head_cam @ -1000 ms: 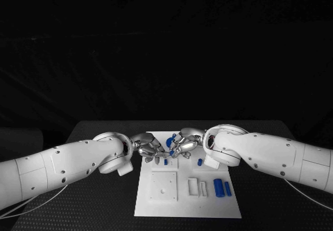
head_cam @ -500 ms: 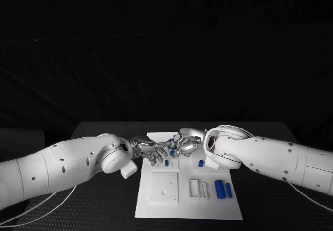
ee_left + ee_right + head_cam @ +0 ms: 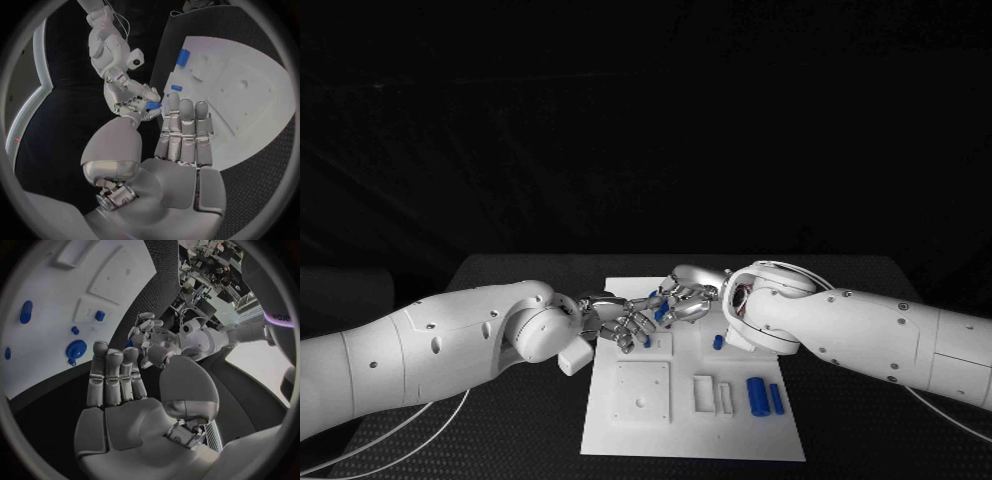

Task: Assemble the parts on the task board

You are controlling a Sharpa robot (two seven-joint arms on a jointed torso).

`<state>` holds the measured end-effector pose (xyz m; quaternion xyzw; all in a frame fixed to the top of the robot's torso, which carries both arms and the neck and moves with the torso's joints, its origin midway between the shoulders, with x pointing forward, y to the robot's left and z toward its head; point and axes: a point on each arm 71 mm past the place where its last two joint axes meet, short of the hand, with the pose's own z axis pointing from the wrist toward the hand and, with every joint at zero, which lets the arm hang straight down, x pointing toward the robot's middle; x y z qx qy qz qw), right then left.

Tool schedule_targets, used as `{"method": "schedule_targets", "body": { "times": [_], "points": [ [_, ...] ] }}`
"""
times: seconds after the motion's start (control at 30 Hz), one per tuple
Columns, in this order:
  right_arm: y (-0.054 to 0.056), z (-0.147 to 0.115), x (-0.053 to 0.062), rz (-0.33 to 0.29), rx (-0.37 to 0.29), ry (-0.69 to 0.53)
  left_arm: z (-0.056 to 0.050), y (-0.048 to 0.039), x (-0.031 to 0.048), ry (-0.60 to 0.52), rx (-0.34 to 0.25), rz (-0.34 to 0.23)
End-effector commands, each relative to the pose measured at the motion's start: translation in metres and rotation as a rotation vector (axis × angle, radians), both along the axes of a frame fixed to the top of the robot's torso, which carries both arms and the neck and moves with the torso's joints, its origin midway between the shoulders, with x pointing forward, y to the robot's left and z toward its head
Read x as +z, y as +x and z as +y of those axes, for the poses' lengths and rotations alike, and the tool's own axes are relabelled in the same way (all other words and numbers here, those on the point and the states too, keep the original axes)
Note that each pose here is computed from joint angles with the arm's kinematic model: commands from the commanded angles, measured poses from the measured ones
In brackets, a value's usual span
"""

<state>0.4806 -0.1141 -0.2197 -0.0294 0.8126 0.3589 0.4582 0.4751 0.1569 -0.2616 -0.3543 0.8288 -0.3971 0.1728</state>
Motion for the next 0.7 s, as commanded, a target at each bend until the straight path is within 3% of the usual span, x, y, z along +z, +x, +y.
{"method": "schedule_targets", "body": {
  "times": [0.03,0.7],
  "points": [
    [0.0,0.0013,0.0015,-0.048,0.018,-0.02,-0.0041,-0.0025,0.0001,-0.015,-0.005,0.03],
    [-0.0051,0.0088,0.0034,-0.047,0.04,-0.009,-0.0108,-0.0013,0.0004,-0.009,0.005,0.016]
  ]
}}
